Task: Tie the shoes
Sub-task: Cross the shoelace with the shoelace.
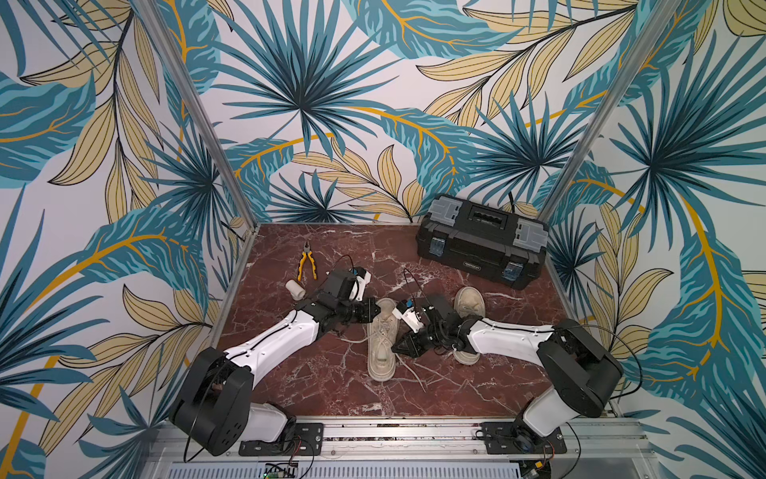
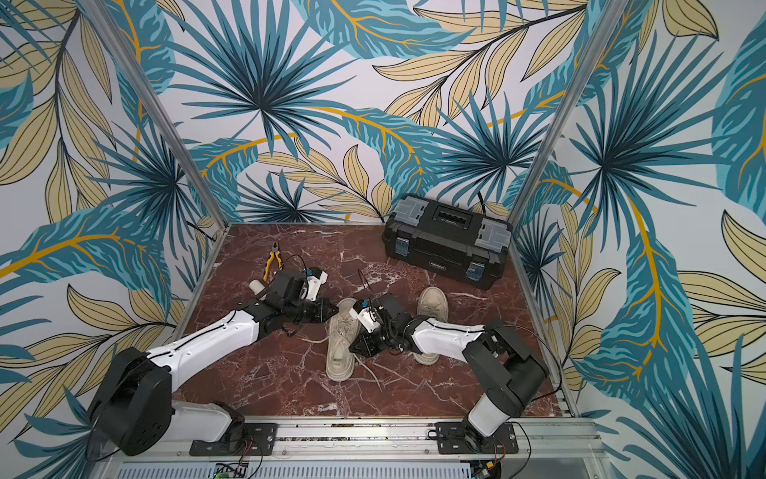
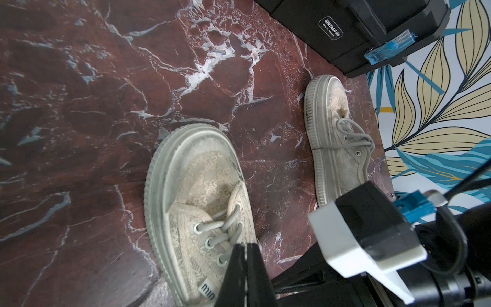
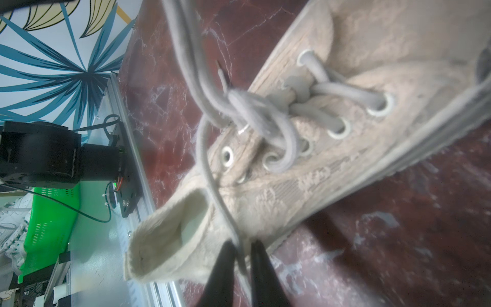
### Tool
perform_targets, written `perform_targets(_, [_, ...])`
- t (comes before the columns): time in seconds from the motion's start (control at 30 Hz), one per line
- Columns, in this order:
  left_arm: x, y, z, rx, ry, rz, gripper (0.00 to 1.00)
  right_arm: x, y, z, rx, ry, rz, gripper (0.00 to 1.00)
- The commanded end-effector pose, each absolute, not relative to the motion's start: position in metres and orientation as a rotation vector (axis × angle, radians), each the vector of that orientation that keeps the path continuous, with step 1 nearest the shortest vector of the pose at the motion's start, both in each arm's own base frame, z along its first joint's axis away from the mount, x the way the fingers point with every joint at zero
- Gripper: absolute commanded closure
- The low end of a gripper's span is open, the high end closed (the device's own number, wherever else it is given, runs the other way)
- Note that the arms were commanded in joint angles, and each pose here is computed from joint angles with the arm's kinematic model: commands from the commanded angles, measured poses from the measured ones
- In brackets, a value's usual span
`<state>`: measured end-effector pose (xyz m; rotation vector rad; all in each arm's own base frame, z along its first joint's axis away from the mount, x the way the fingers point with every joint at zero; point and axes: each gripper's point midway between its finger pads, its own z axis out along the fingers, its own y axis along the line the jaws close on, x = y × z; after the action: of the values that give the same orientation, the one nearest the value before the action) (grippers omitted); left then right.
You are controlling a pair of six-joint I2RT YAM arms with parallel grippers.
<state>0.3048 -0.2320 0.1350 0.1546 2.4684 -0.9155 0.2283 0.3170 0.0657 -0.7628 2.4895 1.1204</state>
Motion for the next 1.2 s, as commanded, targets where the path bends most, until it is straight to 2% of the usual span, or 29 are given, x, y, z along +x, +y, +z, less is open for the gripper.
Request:
perform_targets(0.0, [0.308, -0.230, 0.152, 0.180, 2.422, -0.905, 1.00, 0.221, 0.311, 0.065, -0.778, 2.495, 1.121, 0.86])
perform_targets(0.23, [0.307, -0.228, 0.155, 0.183, 2.415, -0.902, 1.00, 0.224, 0.306, 0.074, -0.768, 2.483, 1.073, 1.00])
perform_targets(0.73, [0.278, -0.252, 0.166, 0.400, 2.334, -0.985, 1.00, 0.262, 0.252, 0.087, -0.430, 2.579, 0.875, 1.00])
perform_targets(1.17, [0.245, -0.277, 0.143, 0.545, 2.362, -1.021, 1.00, 0.269, 0.260, 0.101, -0.400, 2.612, 0.903, 1.00])
